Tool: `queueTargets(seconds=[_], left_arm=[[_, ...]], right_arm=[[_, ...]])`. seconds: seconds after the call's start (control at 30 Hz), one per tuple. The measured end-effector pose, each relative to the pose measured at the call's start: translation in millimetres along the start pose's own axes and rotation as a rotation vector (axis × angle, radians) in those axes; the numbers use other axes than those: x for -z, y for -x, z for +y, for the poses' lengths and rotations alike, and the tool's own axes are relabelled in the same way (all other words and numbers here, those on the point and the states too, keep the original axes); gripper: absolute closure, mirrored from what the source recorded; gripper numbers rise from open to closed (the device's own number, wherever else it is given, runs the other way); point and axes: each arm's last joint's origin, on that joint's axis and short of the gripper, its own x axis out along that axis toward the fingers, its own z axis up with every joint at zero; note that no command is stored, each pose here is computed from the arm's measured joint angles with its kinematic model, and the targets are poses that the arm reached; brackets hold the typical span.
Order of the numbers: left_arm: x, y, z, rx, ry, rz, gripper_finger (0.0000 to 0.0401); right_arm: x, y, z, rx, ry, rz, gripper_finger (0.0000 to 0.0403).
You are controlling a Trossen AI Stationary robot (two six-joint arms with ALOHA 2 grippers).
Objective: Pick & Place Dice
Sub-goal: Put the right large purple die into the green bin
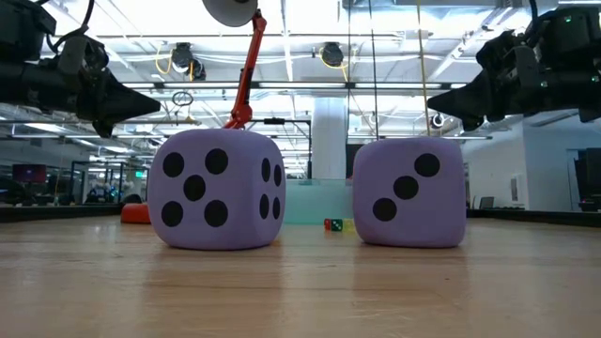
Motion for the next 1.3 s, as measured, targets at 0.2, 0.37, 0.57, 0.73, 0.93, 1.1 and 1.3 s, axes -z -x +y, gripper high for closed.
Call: queueTargets(seconds=[0.2, 0.37, 0.57, 0.73, 0.93, 1.1, 1.3], left_arm=[[0, 0, 0, 0.0, -0.001, -0.003, 0.038], [0, 0, 0, 0.0, 0.006, -0.004, 0.038], [0, 0, 0, 0.0, 0.025, -0.004, 0.038], [0, 0, 0, -0.001, 0.031, -0.002, 0.038], [0, 0, 0, 0.0, 0.031, -0.001, 0.038], [0, 0, 0, -0.001, 0.032, 0.0, 0.038], [1, 0, 0, -0.001, 0.035, 0.007, 0.038]], right_arm=[[-6, -1, 5, -0.058, 0.0, -0.062, 0.0376], [-14, -1, 14, -0.117, 0.007, -0.145, 0.037], [-13, -7, 26, -0.111, 0.03, -0.13, 0.0378], [-24, -15, 36, -0.097, 0.064, -0.118, 0.0384], [-34, -27, 43, -0.078, 0.087, 0.023, 0.0385], [-44, -36, 52, -0.057, 0.081, 0.096, 0.0371], [-54, -47, 66, -0.116, 0.015, 0.131, 0.0314]])
